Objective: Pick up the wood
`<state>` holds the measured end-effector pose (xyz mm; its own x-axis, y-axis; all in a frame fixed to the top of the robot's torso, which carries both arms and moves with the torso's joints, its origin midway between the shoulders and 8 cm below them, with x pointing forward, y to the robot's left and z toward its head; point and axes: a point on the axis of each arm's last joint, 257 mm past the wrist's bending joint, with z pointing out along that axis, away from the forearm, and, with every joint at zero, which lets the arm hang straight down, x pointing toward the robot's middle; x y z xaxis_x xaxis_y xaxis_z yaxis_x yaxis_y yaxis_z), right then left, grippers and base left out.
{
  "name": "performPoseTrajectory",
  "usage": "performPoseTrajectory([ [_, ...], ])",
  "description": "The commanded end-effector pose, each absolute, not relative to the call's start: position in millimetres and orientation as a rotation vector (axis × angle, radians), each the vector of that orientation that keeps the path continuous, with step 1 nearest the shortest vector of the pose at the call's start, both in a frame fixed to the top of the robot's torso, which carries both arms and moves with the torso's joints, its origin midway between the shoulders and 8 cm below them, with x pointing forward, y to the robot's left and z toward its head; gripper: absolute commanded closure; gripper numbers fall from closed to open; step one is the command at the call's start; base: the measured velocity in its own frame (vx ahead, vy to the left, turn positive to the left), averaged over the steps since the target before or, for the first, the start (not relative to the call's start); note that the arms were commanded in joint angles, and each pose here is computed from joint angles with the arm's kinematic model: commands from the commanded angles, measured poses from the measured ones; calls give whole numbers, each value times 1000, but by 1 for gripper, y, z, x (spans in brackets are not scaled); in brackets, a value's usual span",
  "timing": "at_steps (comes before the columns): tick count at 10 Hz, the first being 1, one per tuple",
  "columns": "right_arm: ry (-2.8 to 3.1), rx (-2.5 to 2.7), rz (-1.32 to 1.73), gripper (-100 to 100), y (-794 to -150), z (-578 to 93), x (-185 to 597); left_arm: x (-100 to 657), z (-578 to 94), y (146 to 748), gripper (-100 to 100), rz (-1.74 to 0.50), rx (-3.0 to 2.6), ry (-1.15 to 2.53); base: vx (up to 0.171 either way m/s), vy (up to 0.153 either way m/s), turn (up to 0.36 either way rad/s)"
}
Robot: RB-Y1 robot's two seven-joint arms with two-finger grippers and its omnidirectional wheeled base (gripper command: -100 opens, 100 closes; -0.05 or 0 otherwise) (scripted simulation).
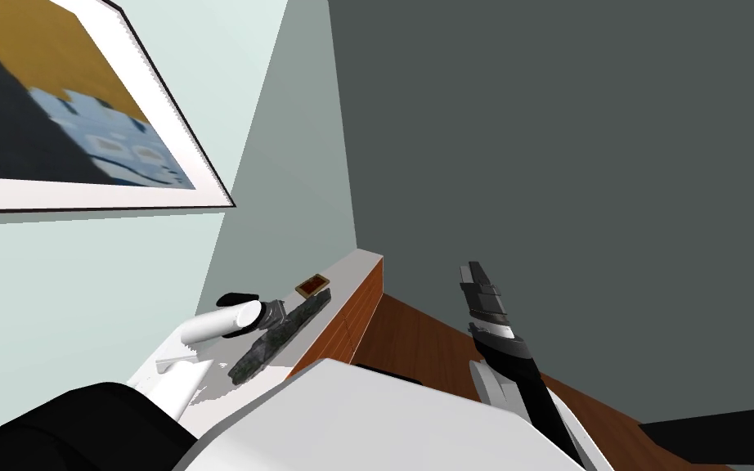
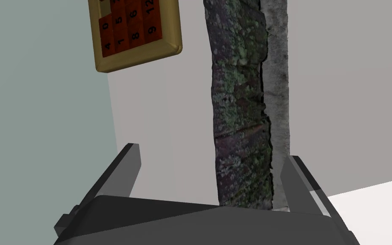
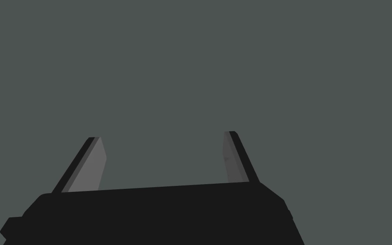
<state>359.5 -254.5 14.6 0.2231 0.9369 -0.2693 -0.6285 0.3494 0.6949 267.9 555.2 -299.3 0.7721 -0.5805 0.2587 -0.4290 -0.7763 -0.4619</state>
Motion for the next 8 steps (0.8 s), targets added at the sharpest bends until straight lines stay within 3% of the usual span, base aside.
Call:
performPoseTrajectory([
  [1, 741, 497, 1144, 0, -254, 15, 359, 257, -303, 557, -100, -523, -2648, 740, 58, 12, -50],
  [8, 741, 497, 1144, 0, -254, 15, 359, 219, -317, 548, -100, -380, -2817, 713, 38, 15, -28],
])
